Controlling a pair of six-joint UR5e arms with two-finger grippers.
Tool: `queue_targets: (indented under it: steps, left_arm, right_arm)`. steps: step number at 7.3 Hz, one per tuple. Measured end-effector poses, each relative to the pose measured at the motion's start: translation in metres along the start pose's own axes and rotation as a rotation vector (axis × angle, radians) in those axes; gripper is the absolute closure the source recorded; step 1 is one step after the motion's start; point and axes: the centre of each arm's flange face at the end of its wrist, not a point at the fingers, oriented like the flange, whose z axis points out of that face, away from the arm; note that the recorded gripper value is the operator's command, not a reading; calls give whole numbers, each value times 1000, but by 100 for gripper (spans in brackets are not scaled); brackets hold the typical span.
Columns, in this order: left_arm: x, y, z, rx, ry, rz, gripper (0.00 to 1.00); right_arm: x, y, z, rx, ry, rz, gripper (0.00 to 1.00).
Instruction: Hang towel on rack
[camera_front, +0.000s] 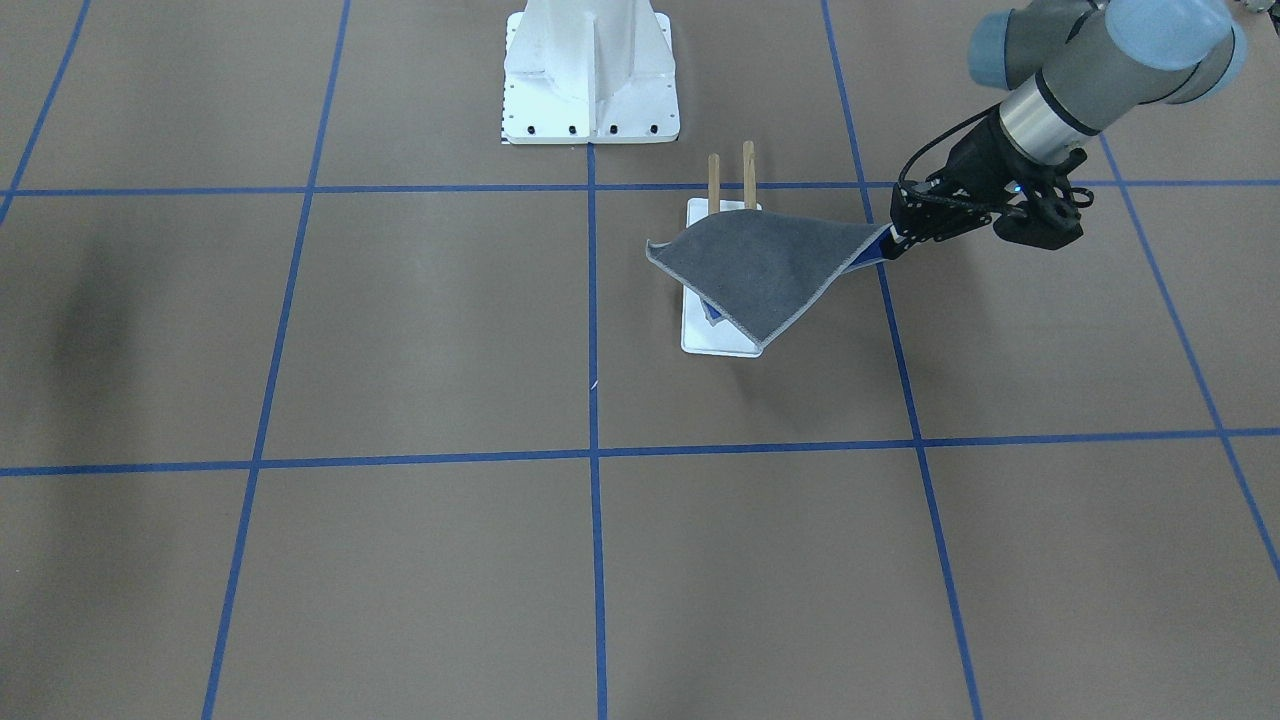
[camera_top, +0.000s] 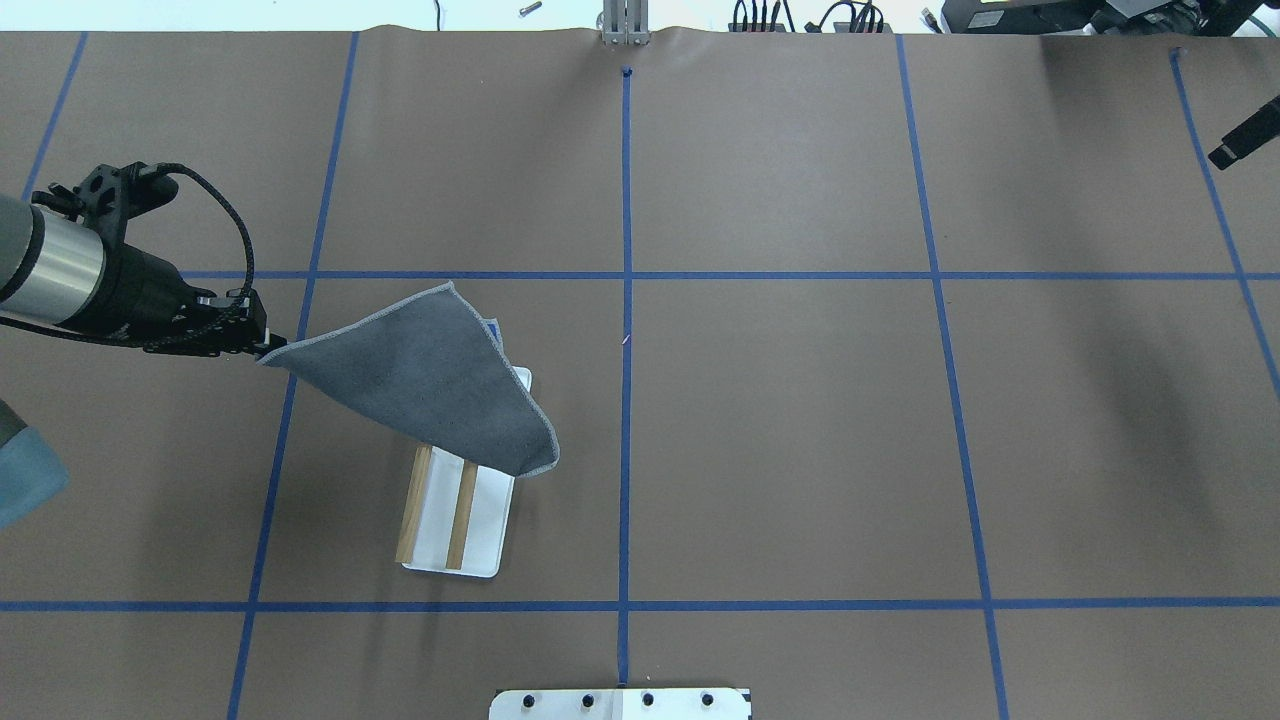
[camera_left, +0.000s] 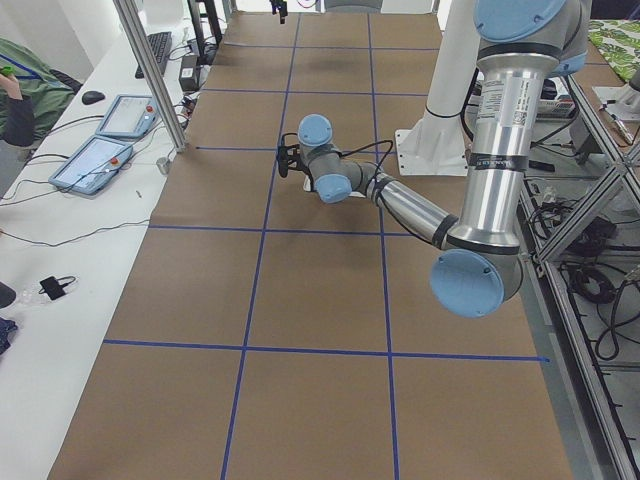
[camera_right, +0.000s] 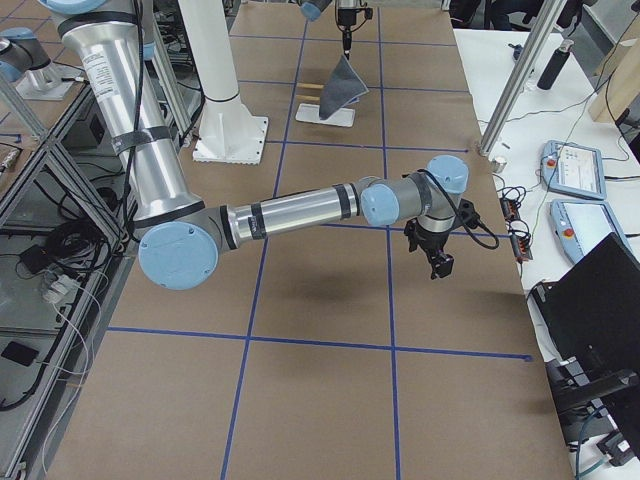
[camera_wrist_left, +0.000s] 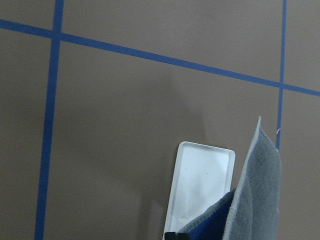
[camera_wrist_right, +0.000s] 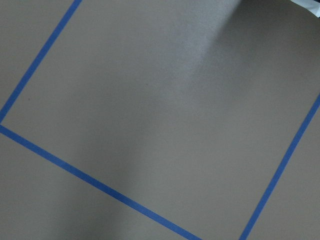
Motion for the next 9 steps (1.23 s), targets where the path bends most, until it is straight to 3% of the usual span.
queue_targets:
  steps: [3, 6, 7, 9]
  left_arm:
    - [-23, -13, 19, 33, -57, 78, 1]
    - [-58, -45, 7, 70, -111, 196, 1]
    - [-82, -64, -5, 86, -153, 241, 1]
    - [-143, -111, -57, 67, -315, 366, 1]
  right_arm:
    - [21, 28, 5, -18, -2, 66, 0]
    - [50, 88, 23, -43, 5, 177, 0]
    - [58, 111, 30, -52, 8, 200, 0]
    - [77, 156, 38, -73, 13, 265, 0]
